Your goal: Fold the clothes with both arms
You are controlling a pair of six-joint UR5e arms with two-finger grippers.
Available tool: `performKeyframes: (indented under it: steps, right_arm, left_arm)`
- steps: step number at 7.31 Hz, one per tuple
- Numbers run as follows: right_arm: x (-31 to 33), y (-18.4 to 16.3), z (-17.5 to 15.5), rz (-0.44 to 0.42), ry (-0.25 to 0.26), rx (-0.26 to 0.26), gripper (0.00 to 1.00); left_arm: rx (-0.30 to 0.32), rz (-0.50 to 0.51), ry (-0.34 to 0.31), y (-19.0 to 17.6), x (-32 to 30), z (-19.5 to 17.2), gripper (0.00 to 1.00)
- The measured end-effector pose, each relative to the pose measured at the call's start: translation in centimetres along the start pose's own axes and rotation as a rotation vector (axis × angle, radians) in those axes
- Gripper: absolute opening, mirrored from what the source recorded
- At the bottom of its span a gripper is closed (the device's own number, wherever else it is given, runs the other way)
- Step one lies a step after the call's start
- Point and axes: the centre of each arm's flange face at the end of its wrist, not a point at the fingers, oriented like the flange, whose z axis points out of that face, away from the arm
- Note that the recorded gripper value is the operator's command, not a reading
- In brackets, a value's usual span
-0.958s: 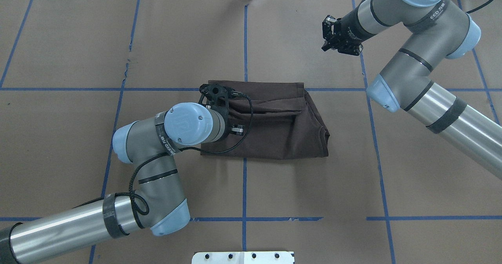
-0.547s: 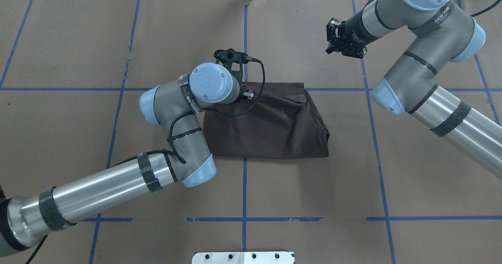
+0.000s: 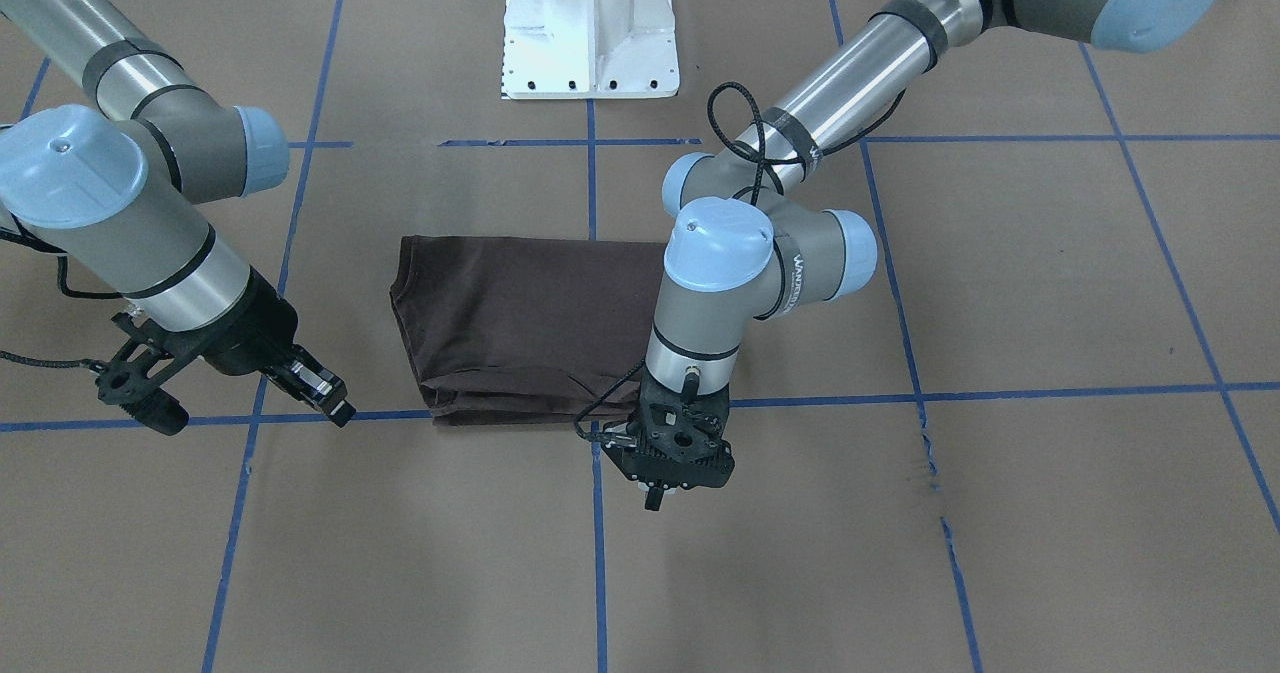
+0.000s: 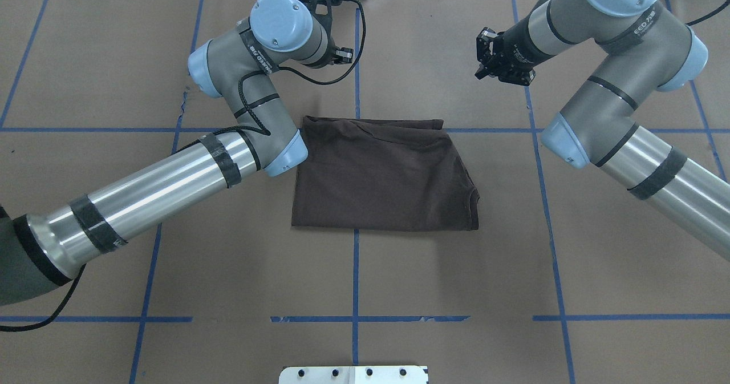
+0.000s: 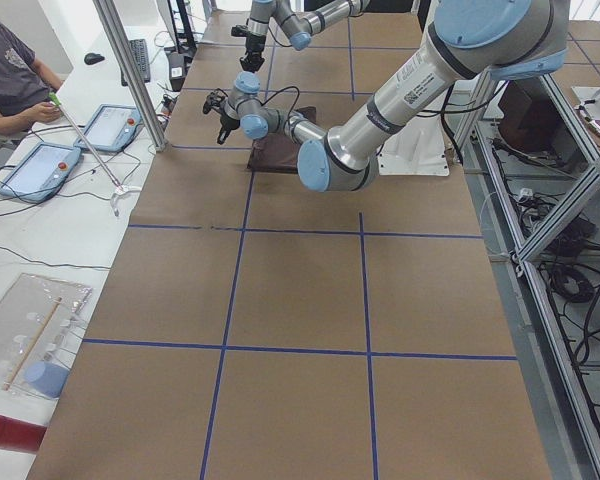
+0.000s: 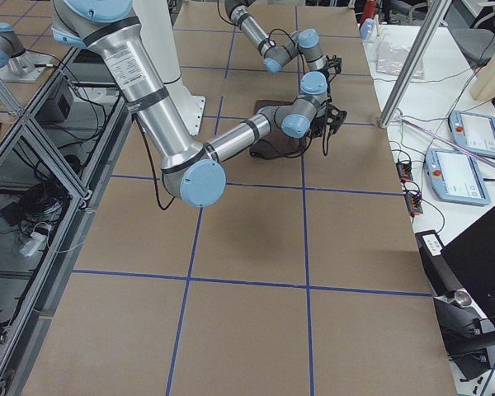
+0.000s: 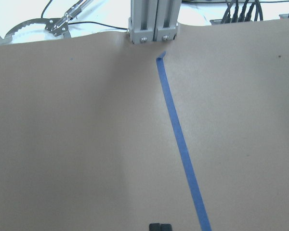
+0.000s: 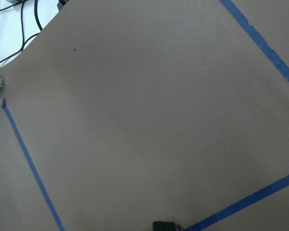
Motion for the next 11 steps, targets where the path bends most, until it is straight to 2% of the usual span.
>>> performKeyframes:
  steps: [2, 4, 5, 6, 8, 11]
  right_arm:
    - [-1.0, 2.2, -0.3, -0.013, -0.016, -0.017, 0.0]
    - [-2.6, 9.2, 0.9, -0.043, -0.013, -0.057, 0.0]
    - [-3.2, 12.9, 2.1, -0.065, -0.004, -0.049, 0.0]
    - [-3.1, 15.1, 2.9, -0.081, 0.008, -0.039, 0.0]
    - [-2.7, 19.4, 5.2, -0.123, 0.039, -0.052, 0.0]
    - [-5.6, 21.1, 11.5, -0.197, 0.105, -0.01, 0.0]
  left_arm:
    - [-0.047, -0.005, 0.053, 1.4, -2.1, -4.9, 0.0]
    - [-0.051, -0.016, 0.092, 3.2, -6.8, -10.9, 0.0]
    - [-0.052, -0.026, 0.099, 3.8, -9.5, -12.8, 0.0]
    - [-0.067, -0.041, 0.101, 4.4, -12.8, -14.4, 0.0]
    - [-0.108, -0.072, 0.106, 5.6, -19.6, -17.3, 0.0]
    - [-0.12, -0.077, 0.111, 6.6, -22.1, -19.1, 0.0]
